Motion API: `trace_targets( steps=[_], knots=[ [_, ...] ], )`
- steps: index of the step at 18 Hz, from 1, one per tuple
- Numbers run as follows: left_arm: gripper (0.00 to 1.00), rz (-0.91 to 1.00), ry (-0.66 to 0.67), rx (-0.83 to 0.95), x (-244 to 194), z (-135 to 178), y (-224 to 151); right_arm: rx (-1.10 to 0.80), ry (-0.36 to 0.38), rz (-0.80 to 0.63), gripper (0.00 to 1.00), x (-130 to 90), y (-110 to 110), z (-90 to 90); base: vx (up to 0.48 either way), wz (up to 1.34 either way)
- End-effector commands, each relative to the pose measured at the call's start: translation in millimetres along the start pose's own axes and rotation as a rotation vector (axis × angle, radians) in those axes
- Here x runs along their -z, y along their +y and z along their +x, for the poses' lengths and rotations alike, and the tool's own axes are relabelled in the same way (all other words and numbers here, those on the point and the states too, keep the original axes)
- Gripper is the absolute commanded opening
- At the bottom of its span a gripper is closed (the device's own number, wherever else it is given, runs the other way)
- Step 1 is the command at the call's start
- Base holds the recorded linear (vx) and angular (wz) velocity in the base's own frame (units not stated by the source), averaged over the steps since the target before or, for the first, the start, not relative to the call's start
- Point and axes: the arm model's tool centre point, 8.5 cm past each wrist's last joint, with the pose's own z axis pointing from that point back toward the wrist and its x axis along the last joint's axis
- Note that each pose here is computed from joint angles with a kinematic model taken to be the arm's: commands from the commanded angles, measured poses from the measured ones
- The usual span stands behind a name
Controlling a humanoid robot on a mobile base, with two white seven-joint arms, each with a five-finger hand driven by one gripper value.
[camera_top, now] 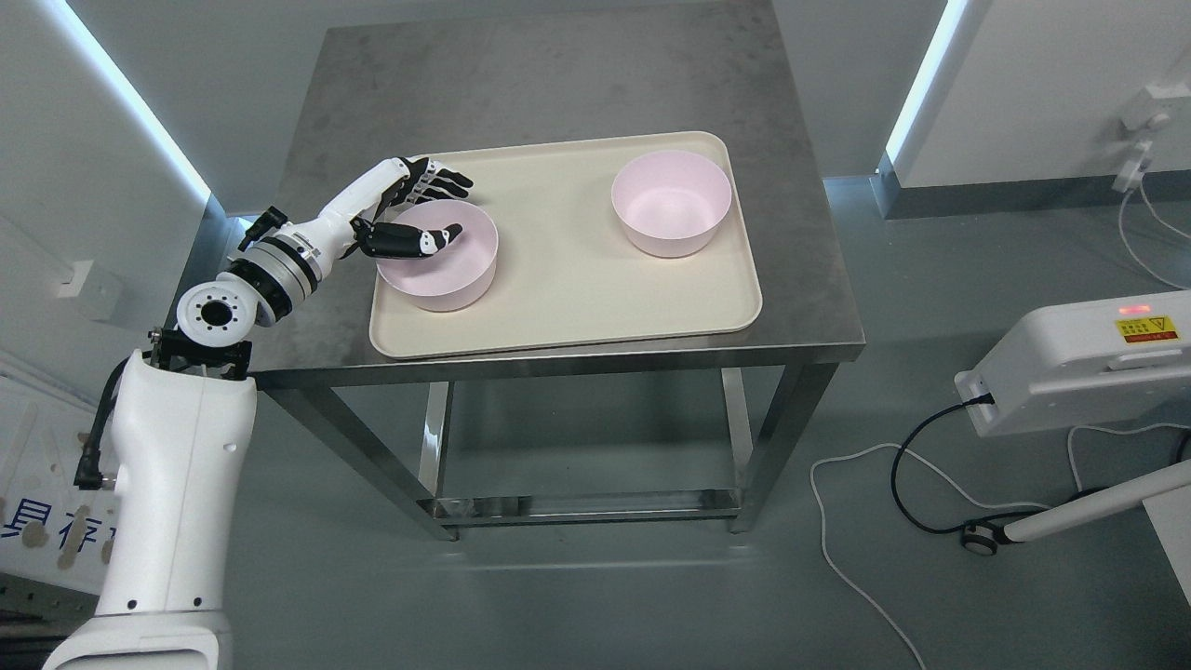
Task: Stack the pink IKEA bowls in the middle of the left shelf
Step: 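Reach the left hand to the rim of the nearer pink bowl and grip it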
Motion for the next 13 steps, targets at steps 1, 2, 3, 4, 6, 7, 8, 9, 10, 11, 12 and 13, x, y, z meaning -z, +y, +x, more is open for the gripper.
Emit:
trace_targets(
  steps=[1,2,3,4,6,7,8,9,10,11,12,13],
  knots=[
    [0.38,-0.057,0.053,0.146,5.6,-7.4,-12.4,0.002,-0.018,-0.018,1.00,1.2,-11.4,5.9,0.000,0.00],
    [0.37,-0.065,0.053,0.175,7.2,-6.3,-15.1,0.002,-0.018,-0.018,1.00,1.2,-11.4,5.9,0.000,0.00],
    [0.37,-0.074,0.052,0.194,8.3,-6.3,-17.4,0.002,-0.018,-0.018,1.00,1.2,-11.4,5.9,0.000,0.00],
    [0.33,-0.075,0.046,0.211,8.7,-5.0,-16.7,0.002,-0.018,-0.018,1.00,1.2,-11.4,5.9,0.000,0.00],
    [0.25,-0.085,0.035,0.232,10.2,-2.8,-19.0,0.002,-0.018,-0.018,1.00,1.2,-11.4,5.9,0.000,0.00],
    [0.21,-0.090,0.025,0.243,11.0,-1.4,-20.8,0.002,-0.018,-0.018,1.00,1.2,-11.4,5.9,0.000,0.00],
    [0.18,-0.096,0.012,0.253,11.6,0.3,-22.5,0.002,-0.018,-0.018,1.00,1.2,-11.4,5.9,0.000,0.00],
    [0.15,-0.101,0.001,0.263,12.0,1.6,-23.6,0.002,-0.018,-0.018,1.00,1.2,-11.4,5.9,0.000,0.00],
    [0.11,-0.103,-0.012,0.277,12.4,3.5,-23.9,0.002,-0.018,-0.018,1.00,1.2,-11.4,5.9,0.000,0.00],
    [0.08,-0.104,-0.017,0.285,12.2,3.6,-23.9,0.002,-0.018,-0.018,1.00,1.2,-11.4,5.9,0.000,0.02],
    [0.05,-0.104,-0.023,0.287,12.4,4.4,-24.1,0.002,-0.018,-0.018,1.00,1.2,-11.4,5.9,0.003,0.03],
    [0.04,-0.104,-0.031,0.290,12.9,5.8,-24.2,0.002,-0.018,-0.018,1.00,1.2,-11.4,5.9,0.003,0.03]
  ],
)
